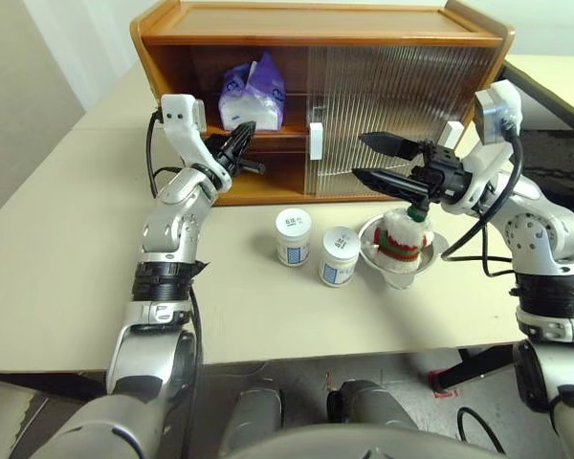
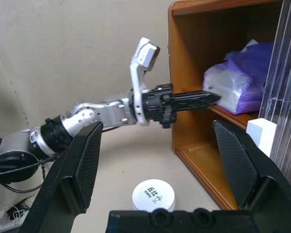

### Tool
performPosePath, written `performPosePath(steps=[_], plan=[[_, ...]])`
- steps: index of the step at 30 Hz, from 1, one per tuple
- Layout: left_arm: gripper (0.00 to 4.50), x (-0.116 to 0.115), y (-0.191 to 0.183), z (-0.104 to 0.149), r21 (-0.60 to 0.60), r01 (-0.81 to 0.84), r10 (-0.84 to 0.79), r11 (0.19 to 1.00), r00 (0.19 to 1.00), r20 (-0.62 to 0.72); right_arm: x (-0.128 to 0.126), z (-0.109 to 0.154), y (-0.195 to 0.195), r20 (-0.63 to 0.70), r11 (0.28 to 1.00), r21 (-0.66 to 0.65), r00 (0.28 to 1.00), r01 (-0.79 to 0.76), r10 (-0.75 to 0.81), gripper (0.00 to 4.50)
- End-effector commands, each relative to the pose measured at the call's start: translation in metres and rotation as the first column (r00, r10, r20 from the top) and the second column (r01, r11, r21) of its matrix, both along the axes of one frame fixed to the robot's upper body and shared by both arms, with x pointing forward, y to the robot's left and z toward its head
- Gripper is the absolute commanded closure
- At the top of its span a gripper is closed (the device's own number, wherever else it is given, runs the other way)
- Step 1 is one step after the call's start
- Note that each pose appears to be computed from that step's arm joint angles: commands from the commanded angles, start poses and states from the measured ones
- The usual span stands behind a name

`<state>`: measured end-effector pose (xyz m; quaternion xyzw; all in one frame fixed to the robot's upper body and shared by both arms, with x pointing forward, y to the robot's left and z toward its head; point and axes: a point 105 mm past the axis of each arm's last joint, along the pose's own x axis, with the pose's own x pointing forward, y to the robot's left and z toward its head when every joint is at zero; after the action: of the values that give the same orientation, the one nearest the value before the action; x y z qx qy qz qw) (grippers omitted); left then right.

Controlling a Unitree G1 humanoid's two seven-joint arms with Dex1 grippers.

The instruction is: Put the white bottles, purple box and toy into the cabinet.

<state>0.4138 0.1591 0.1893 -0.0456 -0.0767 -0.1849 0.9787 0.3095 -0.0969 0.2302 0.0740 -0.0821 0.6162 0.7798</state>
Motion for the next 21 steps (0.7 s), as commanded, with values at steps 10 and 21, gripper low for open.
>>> performPosePath(steps=[10,21], plan=[[4.49,0.006,0.000,0.003,-0.045,-0.028,0.030,0.999,0.999,0.042,0.000,0.003,-0.002,0.011,1.000,-0.008,1.000,0.008,-0.008,0.00],[1.81,-0.063,-0.017,0.014,-0.059,0.351,-0.337,0.934,0.926,0.169,0.001,0.002,-0.001,0.007,1.000,-0.005,1.000,0.003,-0.003,0.00]])
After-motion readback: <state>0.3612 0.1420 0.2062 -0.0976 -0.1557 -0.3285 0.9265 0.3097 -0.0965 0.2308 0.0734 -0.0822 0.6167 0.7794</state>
